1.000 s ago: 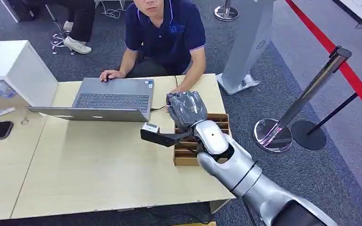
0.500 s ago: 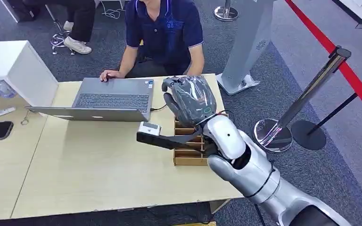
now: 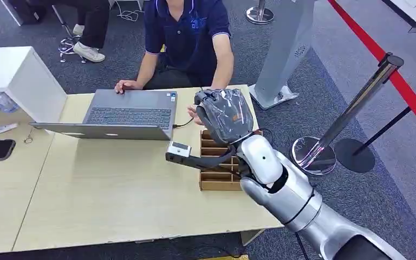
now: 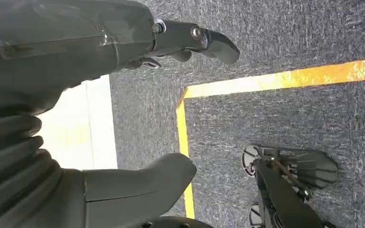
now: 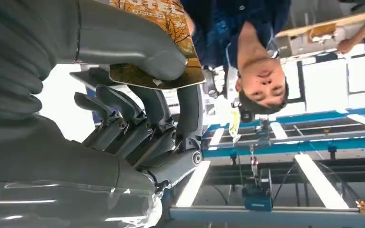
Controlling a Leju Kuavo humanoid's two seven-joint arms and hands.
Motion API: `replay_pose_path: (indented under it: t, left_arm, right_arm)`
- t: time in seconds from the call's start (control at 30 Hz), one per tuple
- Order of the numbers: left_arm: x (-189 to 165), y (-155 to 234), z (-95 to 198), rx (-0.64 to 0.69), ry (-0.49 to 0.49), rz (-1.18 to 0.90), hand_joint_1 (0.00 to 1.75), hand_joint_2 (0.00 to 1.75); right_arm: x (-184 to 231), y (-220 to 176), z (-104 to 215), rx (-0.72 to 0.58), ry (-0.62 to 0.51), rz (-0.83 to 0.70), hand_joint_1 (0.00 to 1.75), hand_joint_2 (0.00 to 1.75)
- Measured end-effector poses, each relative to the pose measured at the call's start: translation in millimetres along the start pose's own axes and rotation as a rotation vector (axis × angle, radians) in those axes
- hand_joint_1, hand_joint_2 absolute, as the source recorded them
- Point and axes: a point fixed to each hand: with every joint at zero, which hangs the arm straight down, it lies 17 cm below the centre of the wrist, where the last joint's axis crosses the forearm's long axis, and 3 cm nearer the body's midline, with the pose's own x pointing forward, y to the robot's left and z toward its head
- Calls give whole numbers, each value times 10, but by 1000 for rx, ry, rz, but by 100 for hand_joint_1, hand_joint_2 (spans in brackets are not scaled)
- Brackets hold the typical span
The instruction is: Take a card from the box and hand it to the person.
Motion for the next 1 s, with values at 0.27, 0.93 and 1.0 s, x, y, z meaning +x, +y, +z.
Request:
replay_pose_path:
  t: [0.27, 0.93, 1.0]
  left_arm:
    - [18, -16, 1, -2, -9, -8, 0, 175]
    - [29, -2, -1, 5, -9, 18, 0, 175]
    - [14, 23, -4, 18, 2, 48, 0, 175]
  right_arm:
    - [-100, 464, 163, 79, -2, 73, 175, 175]
    - [-26, 1227, 712, 315, 48, -141, 0, 175]
    - [59, 1098, 808, 261, 96, -332, 0, 175]
